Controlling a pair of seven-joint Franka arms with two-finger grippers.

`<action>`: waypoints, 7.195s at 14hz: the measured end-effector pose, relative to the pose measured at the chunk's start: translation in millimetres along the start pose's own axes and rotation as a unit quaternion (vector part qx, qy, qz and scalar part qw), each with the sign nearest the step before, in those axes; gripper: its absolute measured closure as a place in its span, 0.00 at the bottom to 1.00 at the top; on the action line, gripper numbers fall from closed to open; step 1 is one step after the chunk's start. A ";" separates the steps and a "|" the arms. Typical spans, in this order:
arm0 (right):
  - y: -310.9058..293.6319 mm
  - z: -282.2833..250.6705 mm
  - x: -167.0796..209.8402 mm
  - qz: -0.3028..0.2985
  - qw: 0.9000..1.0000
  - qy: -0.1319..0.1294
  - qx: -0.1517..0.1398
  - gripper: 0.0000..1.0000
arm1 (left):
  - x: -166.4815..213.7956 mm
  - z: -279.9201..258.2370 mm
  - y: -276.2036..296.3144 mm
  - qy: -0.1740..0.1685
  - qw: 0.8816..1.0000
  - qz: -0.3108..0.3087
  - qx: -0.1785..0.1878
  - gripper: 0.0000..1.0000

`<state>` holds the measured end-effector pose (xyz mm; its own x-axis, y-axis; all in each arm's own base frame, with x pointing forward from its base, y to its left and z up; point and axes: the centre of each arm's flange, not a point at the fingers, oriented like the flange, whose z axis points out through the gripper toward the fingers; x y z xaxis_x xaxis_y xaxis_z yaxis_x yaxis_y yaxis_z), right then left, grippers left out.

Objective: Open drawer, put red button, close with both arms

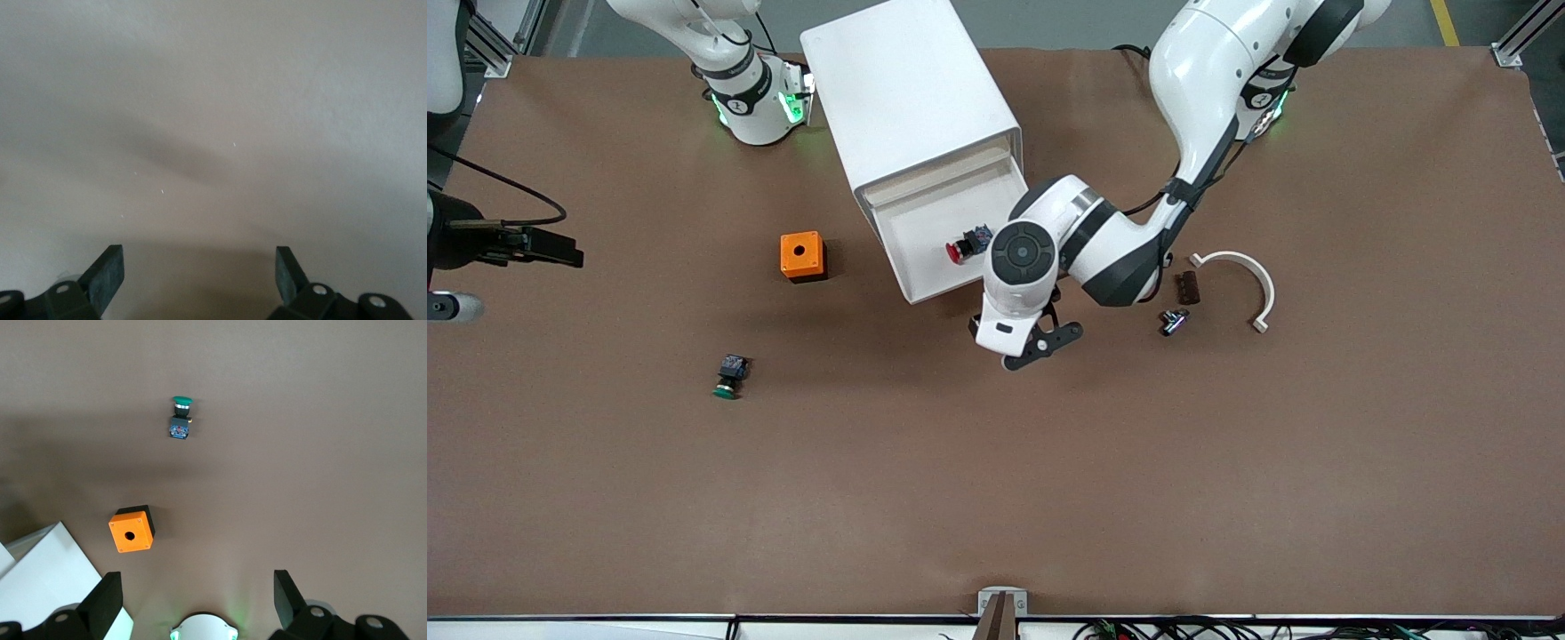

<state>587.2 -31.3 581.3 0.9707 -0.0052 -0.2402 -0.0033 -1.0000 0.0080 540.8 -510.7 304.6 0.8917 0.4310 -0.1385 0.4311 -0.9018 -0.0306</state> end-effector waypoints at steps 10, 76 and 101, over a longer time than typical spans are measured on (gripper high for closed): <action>1.4 -27.9 -9.2 -0.003 1.000 0.016 -0.002 0.00 | -56.8 12.8 17.0 -0.007 0.999 0.040 0.010 0.00; 38.6 -35.0 -112.9 0.030 0.994 0.105 0.014 0.00 | 116.6 -54.0 -84.0 -0.083 0.989 -0.109 -0.058 0.00; 46.4 -32.9 -115.5 0.038 0.994 0.097 0.016 0.00 | 166.0 -202.1 -247.3 -0.030 0.986 0.148 0.070 0.00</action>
<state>482.8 -76.8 641.3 0.9954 -0.0833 -0.0482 -0.0839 -0.9964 -0.0117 610.1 -209.7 489.2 0.9638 0.1503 -0.2201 0.1270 -0.9850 -0.1165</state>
